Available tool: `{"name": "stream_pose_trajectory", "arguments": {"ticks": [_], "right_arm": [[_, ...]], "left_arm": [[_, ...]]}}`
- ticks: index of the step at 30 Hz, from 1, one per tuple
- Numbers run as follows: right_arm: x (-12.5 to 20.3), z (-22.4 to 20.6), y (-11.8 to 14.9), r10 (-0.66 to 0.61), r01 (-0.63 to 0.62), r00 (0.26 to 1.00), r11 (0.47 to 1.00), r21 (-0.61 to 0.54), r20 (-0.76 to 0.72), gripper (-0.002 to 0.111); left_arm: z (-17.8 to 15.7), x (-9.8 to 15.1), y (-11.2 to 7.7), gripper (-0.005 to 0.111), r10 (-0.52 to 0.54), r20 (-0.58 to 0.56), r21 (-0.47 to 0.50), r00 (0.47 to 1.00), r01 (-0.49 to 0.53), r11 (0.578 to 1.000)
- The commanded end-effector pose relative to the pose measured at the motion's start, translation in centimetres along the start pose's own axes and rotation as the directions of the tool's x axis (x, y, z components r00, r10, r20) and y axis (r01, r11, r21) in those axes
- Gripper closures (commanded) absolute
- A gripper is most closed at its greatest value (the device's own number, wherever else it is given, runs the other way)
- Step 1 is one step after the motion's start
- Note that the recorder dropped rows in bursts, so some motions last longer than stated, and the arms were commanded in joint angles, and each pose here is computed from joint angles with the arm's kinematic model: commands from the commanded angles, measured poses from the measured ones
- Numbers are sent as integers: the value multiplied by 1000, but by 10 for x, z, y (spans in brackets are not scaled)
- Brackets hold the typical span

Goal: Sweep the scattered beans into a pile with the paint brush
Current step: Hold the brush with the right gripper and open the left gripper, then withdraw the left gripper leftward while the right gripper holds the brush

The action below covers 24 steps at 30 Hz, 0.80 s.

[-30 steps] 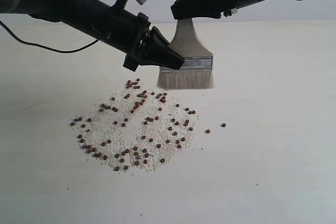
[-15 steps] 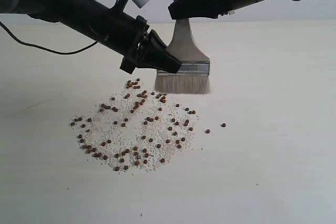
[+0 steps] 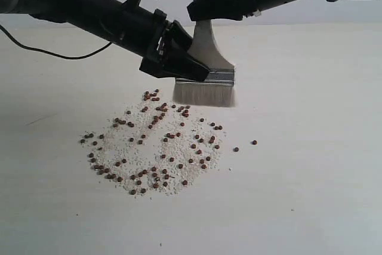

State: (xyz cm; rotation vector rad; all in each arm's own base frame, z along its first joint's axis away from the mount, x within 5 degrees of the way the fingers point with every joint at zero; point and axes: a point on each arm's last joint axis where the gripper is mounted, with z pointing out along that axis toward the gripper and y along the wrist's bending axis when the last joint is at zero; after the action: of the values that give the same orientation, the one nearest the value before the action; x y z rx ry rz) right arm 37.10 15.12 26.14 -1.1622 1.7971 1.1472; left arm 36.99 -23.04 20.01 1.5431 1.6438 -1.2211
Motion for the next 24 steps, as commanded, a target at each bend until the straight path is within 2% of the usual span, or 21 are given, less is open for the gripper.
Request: {"name": "stream_pose_trajectory", "arguments": {"ticks": [1, 5, 7, 9, 11, 12, 13, 16, 19, 22, 24], "right_arm": [[-12, -6, -3, -48, 45, 999, 991, 126, 16, 108], [-22, -16, -7, -95, 91, 995, 953, 291, 0, 108], [-28, -23, -8, -122, 117, 992, 920, 374, -11, 108], [-33, -29, -7, -146, 140, 989, 892, 429, -19, 108], [-37, -32, -4, -163, 158, 986, 881, 446, -26, 108], [-37, -33, -2, -170, 166, 985, 879, 447, -32, 108], [-39, -34, -1, -172, 169, 984, 877, 449, -34, 108], [-42, -37, 3, -176, 169, 984, 875, 453, -28, 108], [-46, -40, 8, -176, 169, 984, 875, 455, -26, 108], [-48, -44, 14, -180, 184, 982, 867, 462, -52, 108], [-52, -49, 19, -178, 185, 982, 863, 471, -60, 108]], "left_arm": [[-29, -3, 6, 36, 4, 21, -68, 1000, -3, 998], [-69, -1, 14, 37, -28, 52, -158, 998, 36, 987], [-91, 0, 16, 43, -74, 76, -204, 994, 88, 975], [-111, 3, 19, 57, -137, 109, -240, 985, 159, 958], [-126, 7, 21, 79, -189, 148, -263, 971, 223, 939], [-132, 9, 23, 99, -209, 167, -274, 964, 249, 929], [-139, 11, 24, 106, -216, 181, -284, 959, 261, 923], [-152, 14, 27, 107, -288, 252, -287, 924, 355, 890], [-156, 12, 19, 107, -337, 297, -271, 893, 417, 867], [-159, 18, 12, 107, -335, 323, -417, 885, 450, 790], [-160, 21, 1, 107, -298, 331, -535, 895, 438, 722]]}}
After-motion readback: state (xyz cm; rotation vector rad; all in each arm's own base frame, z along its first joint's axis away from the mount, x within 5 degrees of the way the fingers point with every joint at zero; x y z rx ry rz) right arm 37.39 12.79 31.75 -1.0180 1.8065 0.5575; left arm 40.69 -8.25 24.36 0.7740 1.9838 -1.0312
